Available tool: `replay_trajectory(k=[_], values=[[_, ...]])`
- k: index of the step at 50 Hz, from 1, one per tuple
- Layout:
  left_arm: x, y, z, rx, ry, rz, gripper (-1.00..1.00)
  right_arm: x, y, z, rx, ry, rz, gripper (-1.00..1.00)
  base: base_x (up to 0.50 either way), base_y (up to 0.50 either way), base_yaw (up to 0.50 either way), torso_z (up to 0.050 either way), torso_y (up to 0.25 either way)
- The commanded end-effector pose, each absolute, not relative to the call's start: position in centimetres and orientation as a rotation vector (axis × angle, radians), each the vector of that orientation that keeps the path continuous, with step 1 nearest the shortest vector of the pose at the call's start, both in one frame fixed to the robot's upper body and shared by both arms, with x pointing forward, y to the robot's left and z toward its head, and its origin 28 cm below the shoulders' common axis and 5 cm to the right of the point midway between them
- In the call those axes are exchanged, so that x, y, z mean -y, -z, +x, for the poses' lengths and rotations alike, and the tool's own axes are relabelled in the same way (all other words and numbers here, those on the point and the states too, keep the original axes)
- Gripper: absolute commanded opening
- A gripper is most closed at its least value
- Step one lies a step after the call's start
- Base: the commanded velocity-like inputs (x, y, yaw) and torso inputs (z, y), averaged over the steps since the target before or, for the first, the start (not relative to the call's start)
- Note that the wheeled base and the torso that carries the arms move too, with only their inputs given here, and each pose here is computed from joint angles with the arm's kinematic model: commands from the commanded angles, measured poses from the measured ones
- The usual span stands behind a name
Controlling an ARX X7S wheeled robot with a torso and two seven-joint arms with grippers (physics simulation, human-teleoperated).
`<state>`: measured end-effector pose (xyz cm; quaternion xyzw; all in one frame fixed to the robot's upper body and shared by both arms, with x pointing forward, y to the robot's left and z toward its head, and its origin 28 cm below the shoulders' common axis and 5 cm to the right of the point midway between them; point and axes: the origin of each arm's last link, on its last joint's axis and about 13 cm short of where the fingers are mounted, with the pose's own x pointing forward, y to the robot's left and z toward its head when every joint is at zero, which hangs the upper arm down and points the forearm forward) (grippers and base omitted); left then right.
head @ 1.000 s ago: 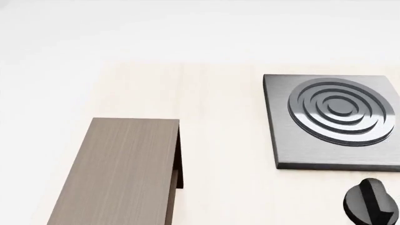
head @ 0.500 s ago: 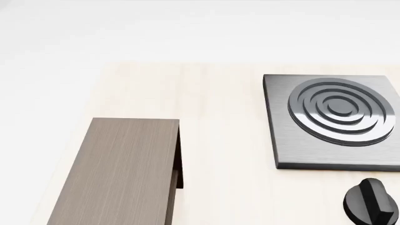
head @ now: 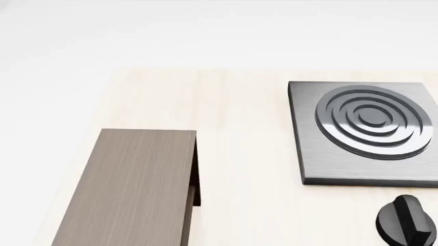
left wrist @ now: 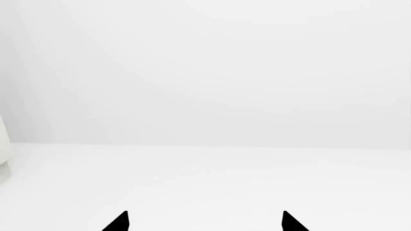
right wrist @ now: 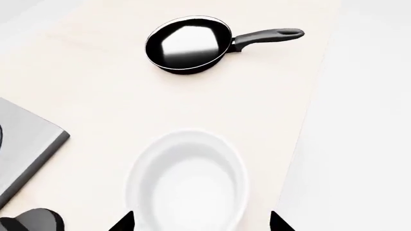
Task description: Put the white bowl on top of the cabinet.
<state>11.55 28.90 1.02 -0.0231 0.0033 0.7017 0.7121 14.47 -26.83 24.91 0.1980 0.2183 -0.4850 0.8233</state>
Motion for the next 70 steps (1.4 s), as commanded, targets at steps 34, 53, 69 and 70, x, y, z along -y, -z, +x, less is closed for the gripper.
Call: replay_trajectory(k=[34,53,69,70], values=[[-28.9,-1.0,11.6,-0.013,-1.555,-0.045,1.00,29.0,-25.0,14.9,-0.422,1.071,0.560,1.00,0.00,0.00,0.00,0.000,0.000],[-28.8,-0.9,11.7,-0.014,-1.551,-0.036,1.00,29.7,-24.5,16.1,-0.441,1.106,0.583,1.00,0.00,0.00,0.00,0.000,0.000],[-28.8,-0.9,11.8,-0.014,-1.551,-0.029,1.00,32.0,-23.0,15.6,-0.466,1.204,0.647,1.00,0.00,0.00,0.00,0.000,0.000],[-28.8,-0.9,11.8,-0.015,-1.551,-0.029,1.00,32.1,-22.8,15.6,-0.469,1.208,0.650,1.00,0.00,0.00,0.00,0.000,0.000]])
